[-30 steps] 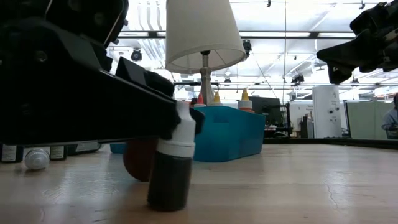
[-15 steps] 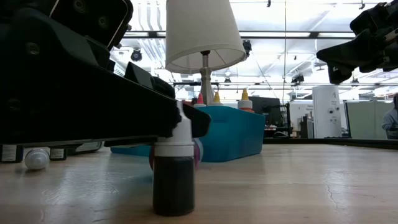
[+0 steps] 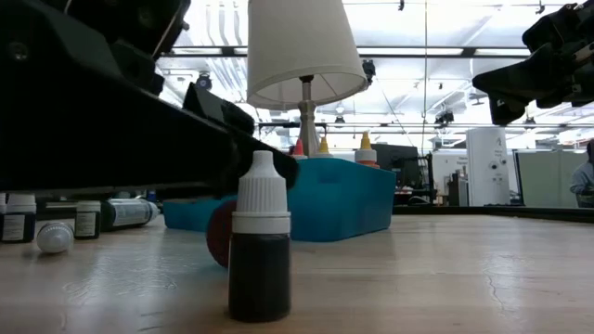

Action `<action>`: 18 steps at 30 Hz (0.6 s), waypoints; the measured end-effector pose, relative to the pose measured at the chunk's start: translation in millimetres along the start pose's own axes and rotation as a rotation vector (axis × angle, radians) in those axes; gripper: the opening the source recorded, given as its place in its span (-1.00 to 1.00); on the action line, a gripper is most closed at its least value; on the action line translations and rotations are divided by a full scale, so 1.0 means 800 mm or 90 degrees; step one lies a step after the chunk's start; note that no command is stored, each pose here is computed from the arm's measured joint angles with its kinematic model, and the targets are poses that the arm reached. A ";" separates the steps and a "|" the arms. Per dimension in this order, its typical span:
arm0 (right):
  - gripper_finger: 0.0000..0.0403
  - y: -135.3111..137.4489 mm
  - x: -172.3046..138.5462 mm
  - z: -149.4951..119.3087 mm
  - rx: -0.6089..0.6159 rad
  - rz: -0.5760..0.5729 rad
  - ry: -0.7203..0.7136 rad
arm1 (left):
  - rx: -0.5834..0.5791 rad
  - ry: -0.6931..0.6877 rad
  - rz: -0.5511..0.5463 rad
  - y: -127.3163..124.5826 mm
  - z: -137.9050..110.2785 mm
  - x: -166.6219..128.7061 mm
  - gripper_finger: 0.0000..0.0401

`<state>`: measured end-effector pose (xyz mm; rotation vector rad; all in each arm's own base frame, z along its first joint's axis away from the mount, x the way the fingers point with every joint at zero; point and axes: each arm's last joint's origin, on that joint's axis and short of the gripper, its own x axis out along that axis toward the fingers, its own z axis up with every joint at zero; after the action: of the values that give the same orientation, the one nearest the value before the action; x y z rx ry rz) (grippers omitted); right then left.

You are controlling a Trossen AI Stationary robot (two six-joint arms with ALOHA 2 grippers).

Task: Pick & Place food coloring
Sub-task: Put the small red food coloring bottle into the blue container

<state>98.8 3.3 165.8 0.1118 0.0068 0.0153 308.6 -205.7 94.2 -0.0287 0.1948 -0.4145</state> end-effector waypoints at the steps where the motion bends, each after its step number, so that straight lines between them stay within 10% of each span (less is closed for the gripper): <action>1: -0.96 0.000 0.000 0.000 0.000 0.000 0.000 | 0.001 0.007 0.001 0.000 0.003 -0.003 -0.35; 18: -0.96 0.000 0.000 0.000 0.000 0.000 0.000 | 0.062 0.235 0.004 0.005 0.099 -0.025 -0.35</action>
<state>98.9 3.3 165.8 0.1117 0.0074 0.0151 307.7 -195.2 175.5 0.1446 0.5377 -0.4200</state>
